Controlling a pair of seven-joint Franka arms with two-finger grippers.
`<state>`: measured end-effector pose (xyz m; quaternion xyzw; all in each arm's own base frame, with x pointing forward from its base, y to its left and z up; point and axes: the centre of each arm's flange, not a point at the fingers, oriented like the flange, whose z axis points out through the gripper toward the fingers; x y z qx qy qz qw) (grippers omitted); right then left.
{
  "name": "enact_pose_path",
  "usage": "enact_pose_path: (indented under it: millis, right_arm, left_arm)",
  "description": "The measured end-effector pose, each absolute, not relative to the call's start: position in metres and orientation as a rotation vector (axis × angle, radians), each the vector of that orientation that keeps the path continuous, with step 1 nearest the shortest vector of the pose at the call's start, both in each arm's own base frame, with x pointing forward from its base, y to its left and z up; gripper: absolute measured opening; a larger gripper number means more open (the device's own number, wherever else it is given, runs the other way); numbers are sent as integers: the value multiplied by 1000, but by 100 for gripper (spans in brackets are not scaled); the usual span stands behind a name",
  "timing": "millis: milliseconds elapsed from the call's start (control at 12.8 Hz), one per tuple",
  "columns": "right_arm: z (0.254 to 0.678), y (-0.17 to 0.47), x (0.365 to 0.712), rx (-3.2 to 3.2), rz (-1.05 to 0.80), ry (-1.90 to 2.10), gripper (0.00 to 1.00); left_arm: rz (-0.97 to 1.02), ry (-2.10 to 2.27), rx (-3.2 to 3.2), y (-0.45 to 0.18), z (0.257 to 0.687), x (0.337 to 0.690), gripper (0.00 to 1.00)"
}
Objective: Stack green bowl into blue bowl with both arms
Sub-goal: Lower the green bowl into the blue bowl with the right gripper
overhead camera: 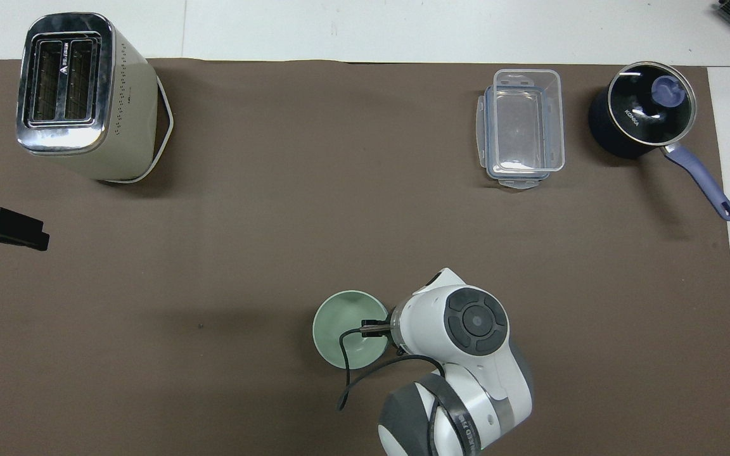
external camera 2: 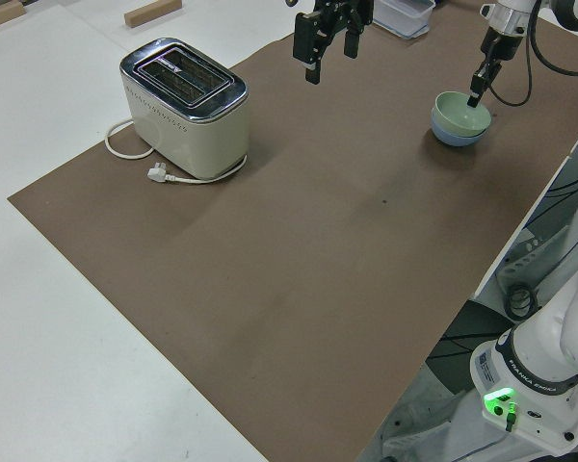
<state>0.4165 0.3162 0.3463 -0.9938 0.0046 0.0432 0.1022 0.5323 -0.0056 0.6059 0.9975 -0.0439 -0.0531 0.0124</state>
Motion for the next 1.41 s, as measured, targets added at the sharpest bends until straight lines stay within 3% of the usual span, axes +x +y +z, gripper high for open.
enact_pose_path:
  millis: [1016,1173,1329,1407]
  right_arm:
    - [349,316,416,-2951,162,-6,4]
    - [351,315,417,-2954,177,-6,17]
    - [354,316,419,-2952,177,-5,22]
    - [356,315,420,-2951,173,-3,33]
  left_arm:
    - [-165,-137,3109,-6,606,532,100]
    - [-165,-137,3109,-6,606,532,100]
    - [-165,-137,3109,-6,606,532,100]
    - [-165,-137,3109,-6,606,532,100]
